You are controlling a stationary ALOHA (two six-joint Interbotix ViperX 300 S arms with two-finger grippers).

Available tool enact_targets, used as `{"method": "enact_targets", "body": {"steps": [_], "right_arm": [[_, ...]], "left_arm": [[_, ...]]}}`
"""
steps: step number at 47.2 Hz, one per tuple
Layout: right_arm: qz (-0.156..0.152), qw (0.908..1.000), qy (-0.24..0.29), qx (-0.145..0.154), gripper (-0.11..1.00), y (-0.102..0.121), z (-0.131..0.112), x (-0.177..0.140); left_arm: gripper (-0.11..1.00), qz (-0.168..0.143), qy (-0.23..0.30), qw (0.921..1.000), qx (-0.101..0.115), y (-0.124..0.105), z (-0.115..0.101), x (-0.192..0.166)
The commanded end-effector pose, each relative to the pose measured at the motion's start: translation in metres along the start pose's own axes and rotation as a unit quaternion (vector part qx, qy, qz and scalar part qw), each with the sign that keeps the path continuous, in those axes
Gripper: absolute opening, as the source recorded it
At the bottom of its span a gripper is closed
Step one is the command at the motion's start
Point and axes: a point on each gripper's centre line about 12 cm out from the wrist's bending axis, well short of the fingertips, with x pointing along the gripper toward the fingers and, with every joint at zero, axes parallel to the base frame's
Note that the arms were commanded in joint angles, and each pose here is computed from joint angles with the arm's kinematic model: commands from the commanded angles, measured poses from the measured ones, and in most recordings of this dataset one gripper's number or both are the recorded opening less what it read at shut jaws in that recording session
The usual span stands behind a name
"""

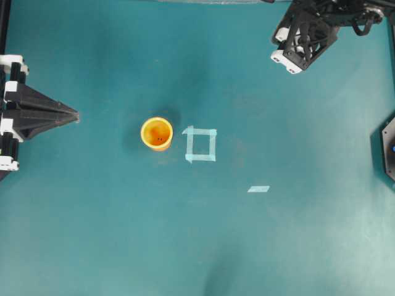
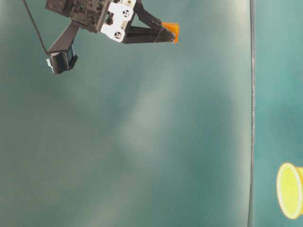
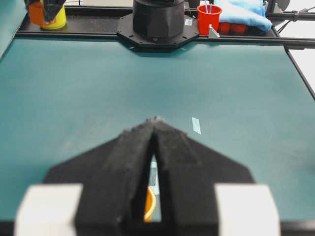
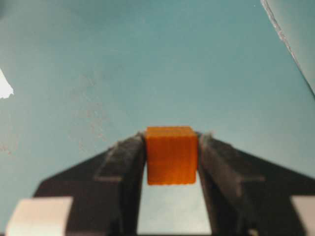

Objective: Lift the orange block with right arm.

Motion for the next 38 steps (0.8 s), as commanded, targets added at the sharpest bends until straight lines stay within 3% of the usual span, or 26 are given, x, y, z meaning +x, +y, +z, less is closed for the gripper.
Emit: {"method": "enact_targets", "body": {"steps": [1, 38], "right_arm": [[0.002, 0.9995, -0.030, 0.005, 0.41, -0.0020, 0.0089, -0.0175], [0.002, 0.9995, -0.030, 0.004, 0.40, -0.0021, 0.0089, -0.0175]], "left_arm": [[0.01, 0.001, -0.012, 0.9999, 0.001, 0.0003, 0.0110, 0.0025], [0.01, 0.001, -0.007, 1.0000, 0.001, 0.0003, 0.0100, 0.0017]]}}
